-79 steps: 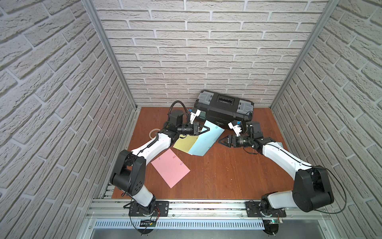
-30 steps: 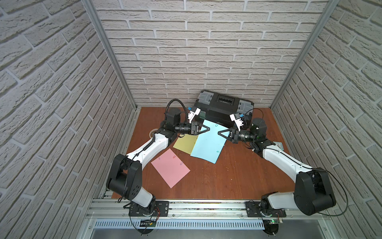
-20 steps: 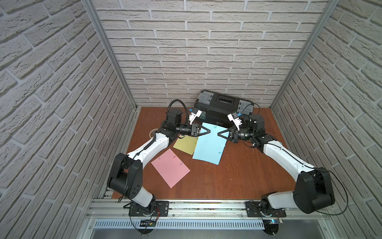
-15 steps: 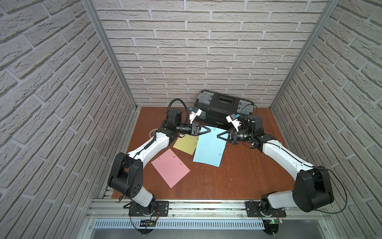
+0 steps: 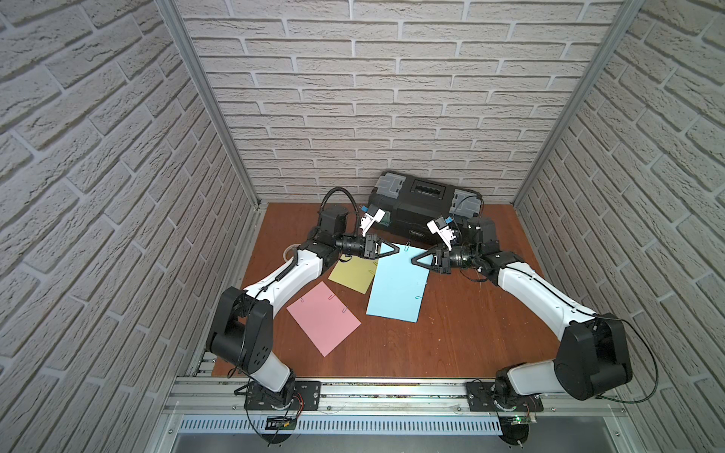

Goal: Unclip the paperclips from the documents
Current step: Adjust the document.

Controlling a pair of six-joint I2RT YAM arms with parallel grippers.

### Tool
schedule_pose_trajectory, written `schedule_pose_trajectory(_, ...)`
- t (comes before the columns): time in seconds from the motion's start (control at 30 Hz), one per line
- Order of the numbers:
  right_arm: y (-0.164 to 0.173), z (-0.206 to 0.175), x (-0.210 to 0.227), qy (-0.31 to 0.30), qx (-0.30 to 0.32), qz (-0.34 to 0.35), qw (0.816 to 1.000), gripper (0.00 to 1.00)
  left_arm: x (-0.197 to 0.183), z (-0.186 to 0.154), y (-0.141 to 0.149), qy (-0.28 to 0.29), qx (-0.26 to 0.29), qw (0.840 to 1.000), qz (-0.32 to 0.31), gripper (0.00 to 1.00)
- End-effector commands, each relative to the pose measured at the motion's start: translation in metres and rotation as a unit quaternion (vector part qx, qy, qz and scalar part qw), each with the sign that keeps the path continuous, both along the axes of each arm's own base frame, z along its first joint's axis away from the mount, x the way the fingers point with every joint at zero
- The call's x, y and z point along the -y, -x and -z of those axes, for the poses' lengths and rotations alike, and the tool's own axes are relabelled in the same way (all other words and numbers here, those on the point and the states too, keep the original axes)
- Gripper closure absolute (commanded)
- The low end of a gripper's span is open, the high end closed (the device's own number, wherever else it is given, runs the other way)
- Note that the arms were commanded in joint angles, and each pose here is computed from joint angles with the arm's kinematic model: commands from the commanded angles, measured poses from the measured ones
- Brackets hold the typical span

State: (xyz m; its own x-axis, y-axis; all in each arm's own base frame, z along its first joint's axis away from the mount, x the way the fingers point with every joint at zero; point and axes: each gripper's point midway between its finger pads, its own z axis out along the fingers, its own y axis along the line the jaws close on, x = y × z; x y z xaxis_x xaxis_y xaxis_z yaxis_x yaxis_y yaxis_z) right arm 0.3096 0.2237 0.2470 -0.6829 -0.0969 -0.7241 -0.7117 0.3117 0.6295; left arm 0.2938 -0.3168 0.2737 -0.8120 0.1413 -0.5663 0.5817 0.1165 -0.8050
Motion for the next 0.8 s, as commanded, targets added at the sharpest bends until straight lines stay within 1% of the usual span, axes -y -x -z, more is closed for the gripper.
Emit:
schedule_pose_trajectory(0.0, 0.001, -0.004, 0.006, 0.052, 0.039, 0.004, 0.998, 0.44, -0.001, -0.013, 0.006, -0.004, 0.042, 0.999, 0.011, 1.0)
schedule_pose_trajectory(0.03, 0.002, -0.004, 0.009, 0.069, 0.045, 0.008, 0.997, 0.38, -0.003, -0.011, 0.009, -0.015, 0.045, 0.999, 0.012, 1.0)
schedule_pose_trajectory(0.1, 0.004, -0.007, 0.014, 0.095, 0.06, 0.007, 0.994, 0.28, -0.005, -0.009, 0.013, -0.028, 0.054, 0.998, 0.019, 1.0)
schedule_pose_trajectory(0.2, 0.001, -0.014, 0.019, 0.123, 0.078, 0.014, 0.989, 0.25, -0.007, -0.007, 0.019, -0.038, 0.059, 0.997, 0.03, 1.0)
schedule_pose_trajectory(0.37, -0.002, -0.029, 0.013, 0.113, 0.103, -0.006, 0.988, 0.25, -0.007, -0.006, 0.028, -0.043, 0.066, 0.996, 0.052, 1.0)
schedule_pose_trajectory(0.53, 0.001, -0.039, -0.003, 0.095, 0.115, -0.056, 0.987, 0.26, -0.005, -0.001, 0.039, -0.05, 0.069, 0.994, 0.07, 1.0)
schedule_pose_trajectory(0.63, 0.003, -0.042, -0.014, 0.083, 0.117, -0.084, 0.986, 0.29, -0.006, 0.002, 0.044, -0.054, 0.069, 0.993, 0.074, 1.0)
schedule_pose_trajectory(0.77, 0.005, -0.036, -0.024, 0.074, 0.103, -0.111, 0.986, 0.37, -0.008, 0.0, 0.047, -0.05, 0.077, 0.993, 0.076, 1.0)
